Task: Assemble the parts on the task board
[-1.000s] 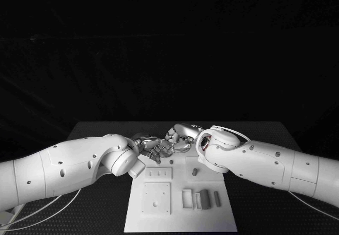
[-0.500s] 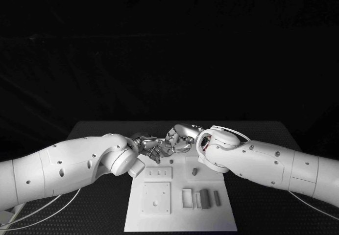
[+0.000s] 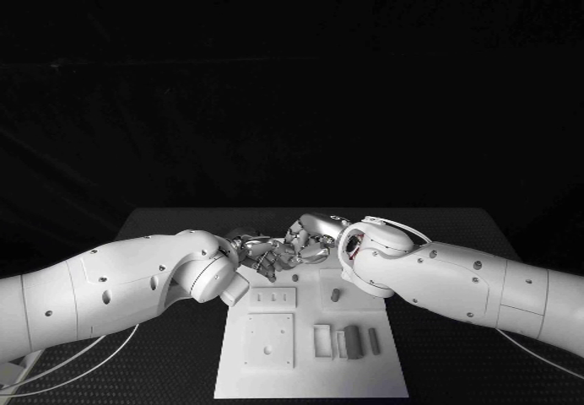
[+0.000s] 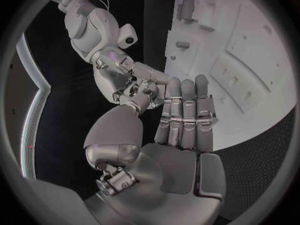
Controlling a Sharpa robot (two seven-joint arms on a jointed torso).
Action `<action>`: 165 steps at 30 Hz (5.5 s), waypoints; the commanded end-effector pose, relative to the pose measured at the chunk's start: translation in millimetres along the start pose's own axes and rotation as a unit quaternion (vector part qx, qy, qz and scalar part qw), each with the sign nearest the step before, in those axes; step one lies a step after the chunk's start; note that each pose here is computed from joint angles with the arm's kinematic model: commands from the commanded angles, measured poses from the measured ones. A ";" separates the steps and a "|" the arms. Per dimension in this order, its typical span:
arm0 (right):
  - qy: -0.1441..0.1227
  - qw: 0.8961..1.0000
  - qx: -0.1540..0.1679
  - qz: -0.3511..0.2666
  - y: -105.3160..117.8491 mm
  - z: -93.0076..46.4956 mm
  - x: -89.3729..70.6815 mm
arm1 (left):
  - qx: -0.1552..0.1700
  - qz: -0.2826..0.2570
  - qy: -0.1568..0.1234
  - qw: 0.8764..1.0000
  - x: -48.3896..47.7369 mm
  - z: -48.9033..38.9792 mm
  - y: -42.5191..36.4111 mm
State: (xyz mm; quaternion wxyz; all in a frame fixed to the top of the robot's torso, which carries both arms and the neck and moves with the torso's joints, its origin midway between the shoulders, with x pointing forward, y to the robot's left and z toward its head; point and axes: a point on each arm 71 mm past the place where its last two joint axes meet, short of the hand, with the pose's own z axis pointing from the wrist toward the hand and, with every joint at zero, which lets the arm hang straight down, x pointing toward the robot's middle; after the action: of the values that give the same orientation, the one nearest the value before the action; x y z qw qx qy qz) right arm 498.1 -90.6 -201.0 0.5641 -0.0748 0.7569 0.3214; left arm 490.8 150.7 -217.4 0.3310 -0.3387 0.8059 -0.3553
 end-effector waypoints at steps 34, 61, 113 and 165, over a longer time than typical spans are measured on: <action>0.012 1.000 0.007 0.010 -7.4 -5.4 4.2 | 0.016 0.026 -0.007 1.000 -9.7 0.9 -1.5; 0.036 0.999 0.022 0.013 -20.7 -10.3 7.9 | 0.014 0.029 -0.007 0.999 -12.2 -0.3 0.6; -0.016 0.994 0.095 0.045 -78.9 -26.3 -18.6 | -0.007 0.206 -0.079 0.975 -1.2 2.1 38.4; -0.136 0.956 0.061 0.254 -87.9 -26.4 -40.9 | -0.073 0.254 -0.075 0.961 14.5 22.1 54.2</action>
State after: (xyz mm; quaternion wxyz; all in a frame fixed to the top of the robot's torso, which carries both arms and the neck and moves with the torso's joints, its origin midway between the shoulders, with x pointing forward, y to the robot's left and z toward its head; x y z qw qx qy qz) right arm 533.1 -184.7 -197.5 0.5607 0.1930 0.6956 0.4057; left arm 483.0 161.3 -276.9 0.4414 -0.1741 0.8631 -0.1732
